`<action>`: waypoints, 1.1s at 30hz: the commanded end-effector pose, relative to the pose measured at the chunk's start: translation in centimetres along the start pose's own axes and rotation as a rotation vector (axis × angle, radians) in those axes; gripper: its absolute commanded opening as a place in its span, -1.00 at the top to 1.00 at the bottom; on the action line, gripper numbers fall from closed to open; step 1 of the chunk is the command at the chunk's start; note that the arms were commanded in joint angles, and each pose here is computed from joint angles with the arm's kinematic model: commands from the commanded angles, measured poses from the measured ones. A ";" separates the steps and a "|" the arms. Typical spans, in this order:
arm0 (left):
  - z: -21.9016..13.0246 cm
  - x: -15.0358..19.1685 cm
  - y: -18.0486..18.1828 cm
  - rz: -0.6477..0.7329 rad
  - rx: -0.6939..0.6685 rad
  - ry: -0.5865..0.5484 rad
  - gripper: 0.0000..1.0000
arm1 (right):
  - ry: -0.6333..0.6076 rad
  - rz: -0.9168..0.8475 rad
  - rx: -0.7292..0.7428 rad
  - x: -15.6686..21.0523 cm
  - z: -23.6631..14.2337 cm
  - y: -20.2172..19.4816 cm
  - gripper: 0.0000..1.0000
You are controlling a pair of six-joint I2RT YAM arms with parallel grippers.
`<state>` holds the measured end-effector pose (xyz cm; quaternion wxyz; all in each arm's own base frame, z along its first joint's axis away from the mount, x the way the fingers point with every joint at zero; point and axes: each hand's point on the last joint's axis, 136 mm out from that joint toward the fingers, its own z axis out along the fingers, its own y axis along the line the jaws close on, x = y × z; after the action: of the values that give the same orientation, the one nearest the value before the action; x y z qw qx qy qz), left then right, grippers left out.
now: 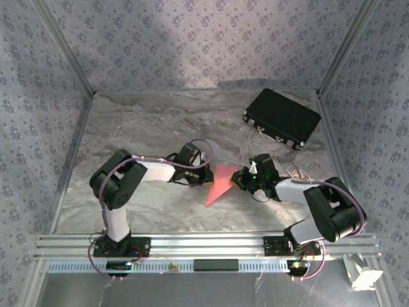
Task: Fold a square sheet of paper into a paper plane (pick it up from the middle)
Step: Fold the wing for the fifth time at the center of the table.
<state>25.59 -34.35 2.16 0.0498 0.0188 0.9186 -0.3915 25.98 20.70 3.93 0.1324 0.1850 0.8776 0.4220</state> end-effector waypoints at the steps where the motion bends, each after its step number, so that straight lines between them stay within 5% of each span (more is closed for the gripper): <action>1: -0.1 0.2 0.3 0.017 -0.024 0.000 0.84 | 0.004 -0.009 -0.016 -0.1 0.0 0.4 0.87; 11: -4.0 -1.0 -2.0 0.155 -0.040 -0.138 0.30 | -0.073 0.084 -0.025 -0.7 -0.9 0.6 0.95; 25: -3.7 4.5 -3.9 0.642 -0.320 -0.146 0.11 | -0.136 0.185 -0.009 -1.2 -1.9 0.2 0.95; 33: -2.5 5.9 -4.3 0.792 -0.431 -0.126 0.03 | -0.132 0.192 -0.012 -1.3 -1.8 0.5 0.95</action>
<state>18.77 -35.97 6.57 0.2375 0.3069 0.9009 -0.1942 26.56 19.18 5.63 0.1543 0.2857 0.8416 0.4317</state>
